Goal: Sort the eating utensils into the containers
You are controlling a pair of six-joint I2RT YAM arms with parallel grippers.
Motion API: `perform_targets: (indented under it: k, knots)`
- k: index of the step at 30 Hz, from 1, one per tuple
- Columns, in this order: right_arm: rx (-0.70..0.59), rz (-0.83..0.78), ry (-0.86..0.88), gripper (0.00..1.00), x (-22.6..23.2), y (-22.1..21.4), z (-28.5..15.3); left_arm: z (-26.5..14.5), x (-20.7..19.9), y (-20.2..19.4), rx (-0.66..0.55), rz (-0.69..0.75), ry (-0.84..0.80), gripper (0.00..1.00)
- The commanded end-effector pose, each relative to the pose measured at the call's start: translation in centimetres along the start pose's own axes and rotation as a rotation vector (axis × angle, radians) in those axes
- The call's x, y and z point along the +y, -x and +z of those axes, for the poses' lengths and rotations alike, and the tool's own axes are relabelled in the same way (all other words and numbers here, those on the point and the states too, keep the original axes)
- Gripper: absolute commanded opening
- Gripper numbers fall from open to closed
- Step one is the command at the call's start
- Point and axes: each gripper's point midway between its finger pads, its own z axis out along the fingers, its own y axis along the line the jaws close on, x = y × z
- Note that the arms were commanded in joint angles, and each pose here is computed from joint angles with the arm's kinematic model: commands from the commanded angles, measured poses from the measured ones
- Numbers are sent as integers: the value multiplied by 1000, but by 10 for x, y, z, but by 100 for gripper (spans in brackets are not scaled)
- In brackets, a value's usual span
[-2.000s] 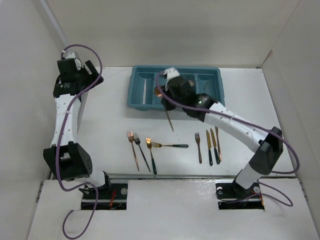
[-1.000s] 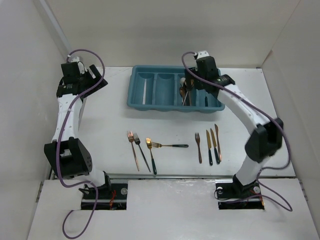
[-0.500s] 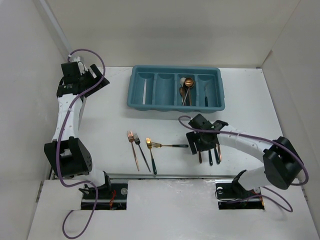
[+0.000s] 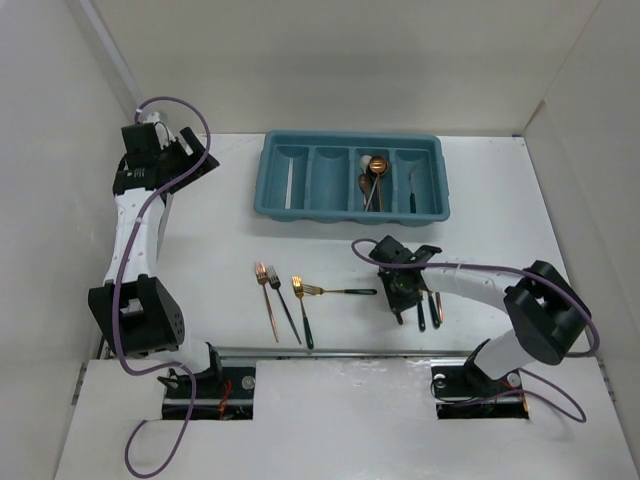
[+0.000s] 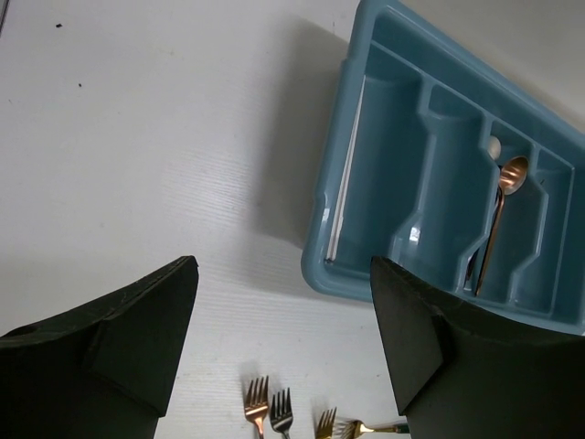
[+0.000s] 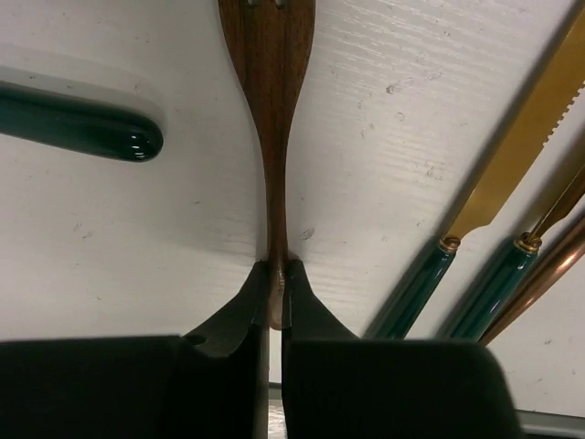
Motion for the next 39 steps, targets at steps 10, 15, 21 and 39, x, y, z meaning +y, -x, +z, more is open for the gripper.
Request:
perform_targets:
  k: [10,15,21,39]
  knots:
    - [-396,-53,-101,0,13,94,-119,-22,-14,15,-73,18,-36,75]
    - [-698,-24,-120,0,6,172,-209,-18,-12,13,-65,15,-33,75]
    - [-819,42,-247,0,-88,287,-210,-17,-10,10,-57,12,-29,73]
    - [-588,40,-263,80,-158,324,-132,-16,-20,8,-54,47,-44,73]
